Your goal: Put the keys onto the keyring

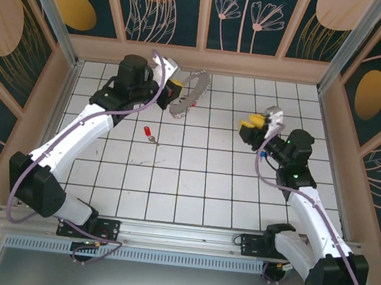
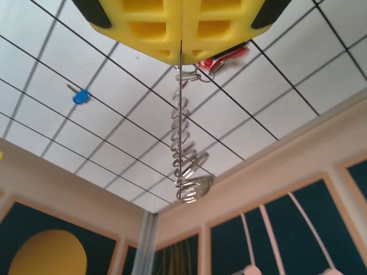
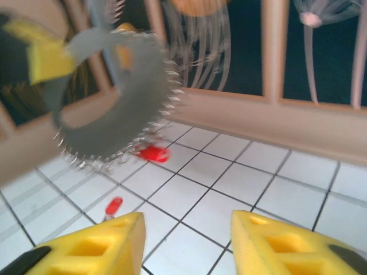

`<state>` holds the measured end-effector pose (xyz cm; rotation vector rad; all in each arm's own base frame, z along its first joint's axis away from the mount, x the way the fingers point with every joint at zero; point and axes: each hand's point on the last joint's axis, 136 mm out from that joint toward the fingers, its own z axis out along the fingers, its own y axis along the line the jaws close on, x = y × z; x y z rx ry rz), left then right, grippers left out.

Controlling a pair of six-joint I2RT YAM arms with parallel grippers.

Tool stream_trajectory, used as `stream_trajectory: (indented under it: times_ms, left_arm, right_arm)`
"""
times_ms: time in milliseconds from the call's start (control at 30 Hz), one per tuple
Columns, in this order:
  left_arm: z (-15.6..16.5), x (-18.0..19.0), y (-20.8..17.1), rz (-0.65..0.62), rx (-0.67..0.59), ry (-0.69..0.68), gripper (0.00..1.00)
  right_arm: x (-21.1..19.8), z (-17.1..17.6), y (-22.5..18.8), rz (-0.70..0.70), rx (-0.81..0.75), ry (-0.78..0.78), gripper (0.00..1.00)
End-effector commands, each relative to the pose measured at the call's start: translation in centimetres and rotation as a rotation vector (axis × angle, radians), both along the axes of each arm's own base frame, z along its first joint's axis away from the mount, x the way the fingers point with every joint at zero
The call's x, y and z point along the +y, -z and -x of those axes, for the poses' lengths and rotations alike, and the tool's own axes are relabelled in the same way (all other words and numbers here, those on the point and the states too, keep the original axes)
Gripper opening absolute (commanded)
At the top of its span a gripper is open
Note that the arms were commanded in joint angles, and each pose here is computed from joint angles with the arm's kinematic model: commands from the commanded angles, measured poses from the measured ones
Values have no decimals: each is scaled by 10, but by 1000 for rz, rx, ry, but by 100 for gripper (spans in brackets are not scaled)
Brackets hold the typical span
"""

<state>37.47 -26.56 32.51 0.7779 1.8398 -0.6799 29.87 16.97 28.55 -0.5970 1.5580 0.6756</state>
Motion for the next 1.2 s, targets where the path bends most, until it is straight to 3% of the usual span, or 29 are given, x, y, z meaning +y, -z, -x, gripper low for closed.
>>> stream_trajectory:
  times_ms: [0,233,500,967,1167]
  left_arm:
    - [32,-15,-16,59,50,139,0]
    - [45,-34,-49,122,128,255,0]
    - [46,-40,-69,86,61,213,0]
    - [44,-52,-74,61,44,211,0]
    - [56,-62,-87,88,40,245,0]
  right_arm:
    - [29,25,-3,138,-253,-119,29]
    - [53,45,-5,122,-393,-121,19]
    - [62,53,-9,47,-415,-100,31]
    - [68,56,-24,24,-453,-121,34]
    - [70,69,-30,-21,-463,-128,29]
